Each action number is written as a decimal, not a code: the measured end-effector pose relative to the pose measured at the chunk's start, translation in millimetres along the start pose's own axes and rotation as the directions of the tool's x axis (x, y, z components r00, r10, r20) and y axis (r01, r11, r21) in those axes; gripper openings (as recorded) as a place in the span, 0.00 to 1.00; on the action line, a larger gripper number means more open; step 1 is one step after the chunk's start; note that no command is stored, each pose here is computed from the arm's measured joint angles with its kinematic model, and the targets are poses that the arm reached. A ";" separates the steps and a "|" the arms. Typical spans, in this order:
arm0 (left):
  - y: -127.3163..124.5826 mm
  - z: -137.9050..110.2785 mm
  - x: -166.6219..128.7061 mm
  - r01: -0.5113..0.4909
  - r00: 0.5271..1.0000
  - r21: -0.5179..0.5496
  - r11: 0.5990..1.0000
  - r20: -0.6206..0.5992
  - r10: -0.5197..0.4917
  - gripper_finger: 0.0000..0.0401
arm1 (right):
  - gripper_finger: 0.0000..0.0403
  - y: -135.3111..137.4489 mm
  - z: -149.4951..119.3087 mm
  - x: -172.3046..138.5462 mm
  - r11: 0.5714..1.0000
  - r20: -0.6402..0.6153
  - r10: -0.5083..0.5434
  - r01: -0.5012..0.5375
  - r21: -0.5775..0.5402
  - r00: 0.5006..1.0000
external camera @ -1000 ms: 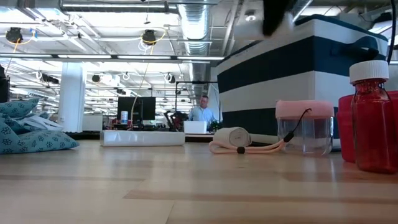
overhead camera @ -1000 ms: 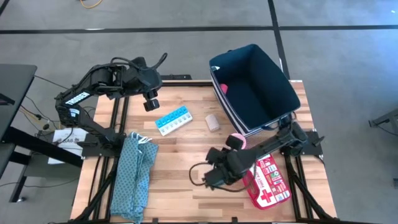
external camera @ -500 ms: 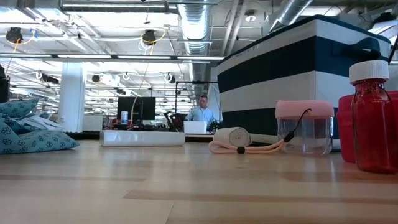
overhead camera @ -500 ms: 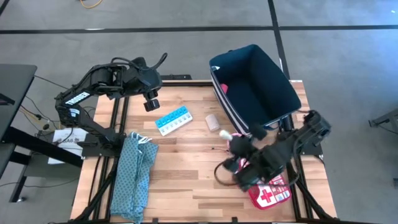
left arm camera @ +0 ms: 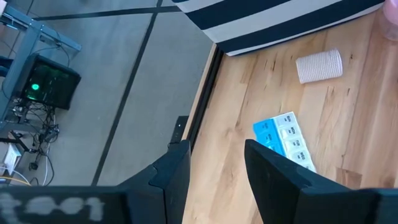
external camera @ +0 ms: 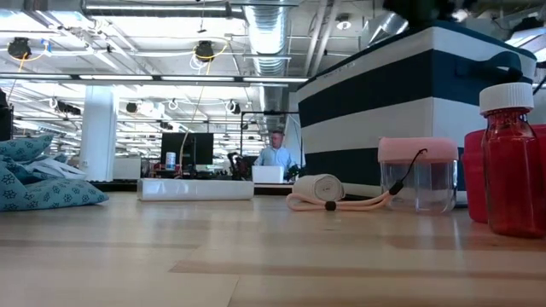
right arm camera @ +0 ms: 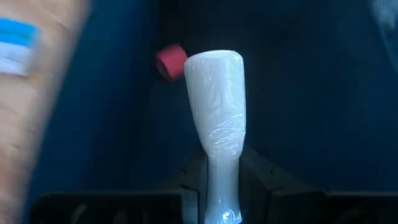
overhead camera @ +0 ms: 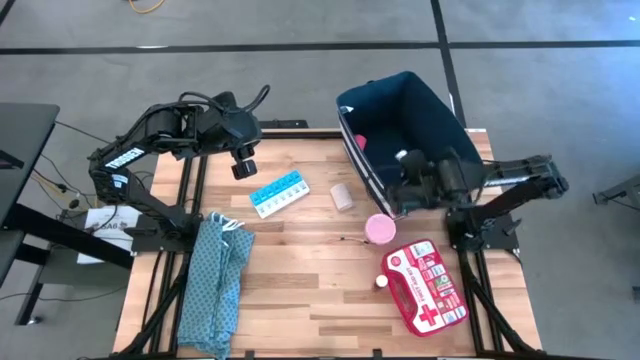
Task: Pick & place medical supplies in basket/bin
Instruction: Put the rolled gauze into the blue bin, then put the red medicine bottle into the blue bin
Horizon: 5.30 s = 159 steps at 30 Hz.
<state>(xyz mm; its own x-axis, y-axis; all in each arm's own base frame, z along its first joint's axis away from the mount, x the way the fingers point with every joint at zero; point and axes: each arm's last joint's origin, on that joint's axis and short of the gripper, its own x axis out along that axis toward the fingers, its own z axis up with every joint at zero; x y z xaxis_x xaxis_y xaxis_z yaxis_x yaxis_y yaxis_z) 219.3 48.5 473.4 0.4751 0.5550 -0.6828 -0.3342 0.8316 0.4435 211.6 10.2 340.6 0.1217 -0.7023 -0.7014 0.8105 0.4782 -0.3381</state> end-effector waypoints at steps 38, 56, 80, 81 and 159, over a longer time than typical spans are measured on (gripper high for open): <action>0.4 6.1 -0.2 0.004 0.998 0.070 0.998 0.059 -0.008 0.36 | 0.44 -66.9 46.5 77.3 0.999 -0.349 0.035 -0.037 0.002 0.937; 0.6 6.7 -0.1 -0.002 0.998 0.045 0.999 0.063 -0.001 0.36 | 0.42 -76.9 68.7 66.9 0.993 -0.252 0.112 -0.114 0.005 0.961; -14.2 -18.6 6.1 0.094 0.982 -0.129 0.987 -0.150 -0.113 0.36 | 0.43 -38.9 42.7 -85.2 0.820 -0.127 0.566 -0.572 -0.009 0.814; -18.2 -20.0 10.9 0.094 0.979 -0.127 0.987 -0.169 -0.115 0.36 | 0.43 -34.8 37.0 -91.2 0.806 -0.136 0.583 -0.591 -0.030 0.801; -201.5 -118.1 190.6 0.458 0.862 0.025 0.889 0.229 -0.451 0.36 | 0.57 230.6 -221.4 -80.8 0.985 0.043 0.144 -0.148 0.093 0.989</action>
<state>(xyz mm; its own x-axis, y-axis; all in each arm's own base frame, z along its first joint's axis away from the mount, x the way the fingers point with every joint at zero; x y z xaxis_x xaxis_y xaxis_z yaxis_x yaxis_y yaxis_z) 281.1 -15.3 185.3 0.7473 0.1075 -0.6557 -0.0588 0.9936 0.0959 261.8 293.9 180.4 0.2621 -0.6483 -0.7149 0.8335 0.5254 -0.1709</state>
